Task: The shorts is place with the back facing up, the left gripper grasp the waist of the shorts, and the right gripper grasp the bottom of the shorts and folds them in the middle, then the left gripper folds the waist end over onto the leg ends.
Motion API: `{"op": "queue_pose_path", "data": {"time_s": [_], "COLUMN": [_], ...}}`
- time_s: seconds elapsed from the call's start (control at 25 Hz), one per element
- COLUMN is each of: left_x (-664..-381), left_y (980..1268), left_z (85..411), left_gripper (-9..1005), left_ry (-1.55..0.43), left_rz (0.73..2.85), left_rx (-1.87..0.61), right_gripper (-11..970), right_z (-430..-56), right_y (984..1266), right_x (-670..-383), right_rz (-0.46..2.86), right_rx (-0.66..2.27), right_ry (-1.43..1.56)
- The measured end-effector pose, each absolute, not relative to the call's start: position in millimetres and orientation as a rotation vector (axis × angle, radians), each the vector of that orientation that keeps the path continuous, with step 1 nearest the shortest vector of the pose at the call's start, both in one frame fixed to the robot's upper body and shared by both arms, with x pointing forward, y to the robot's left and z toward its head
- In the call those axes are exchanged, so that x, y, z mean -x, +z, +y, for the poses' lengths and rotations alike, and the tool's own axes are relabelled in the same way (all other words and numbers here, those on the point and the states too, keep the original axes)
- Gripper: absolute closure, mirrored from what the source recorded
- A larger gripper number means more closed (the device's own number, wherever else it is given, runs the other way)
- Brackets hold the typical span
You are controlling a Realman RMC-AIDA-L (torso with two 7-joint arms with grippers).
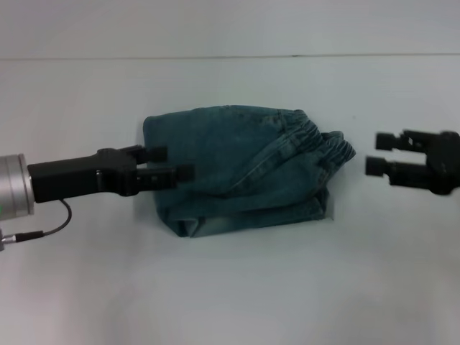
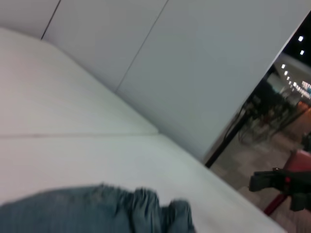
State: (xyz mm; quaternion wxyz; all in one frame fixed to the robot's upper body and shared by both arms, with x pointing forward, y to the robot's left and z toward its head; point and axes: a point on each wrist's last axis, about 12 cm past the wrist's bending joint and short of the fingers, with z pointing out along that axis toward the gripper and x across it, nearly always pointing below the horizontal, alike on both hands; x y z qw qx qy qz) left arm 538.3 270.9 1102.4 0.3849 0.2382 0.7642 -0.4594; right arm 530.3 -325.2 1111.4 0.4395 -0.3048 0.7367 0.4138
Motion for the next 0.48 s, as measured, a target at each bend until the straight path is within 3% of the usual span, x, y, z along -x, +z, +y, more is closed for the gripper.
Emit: {"op": "queue_pose_path", "data": {"time_s": [0.48], "left_x": [-534], "left_y": [1095], "left_z": [273], "left_gripper": [44], "left_ry": [-1.156], "left_rz": [2.023], "left_rx": [-0.638], "right_gripper": [241], "right_z": [-341], "right_y": [1094], "right_x": [-515], "right_rz": [1.915], "right_rx": [0.7], "right_ry": [0.964]}}
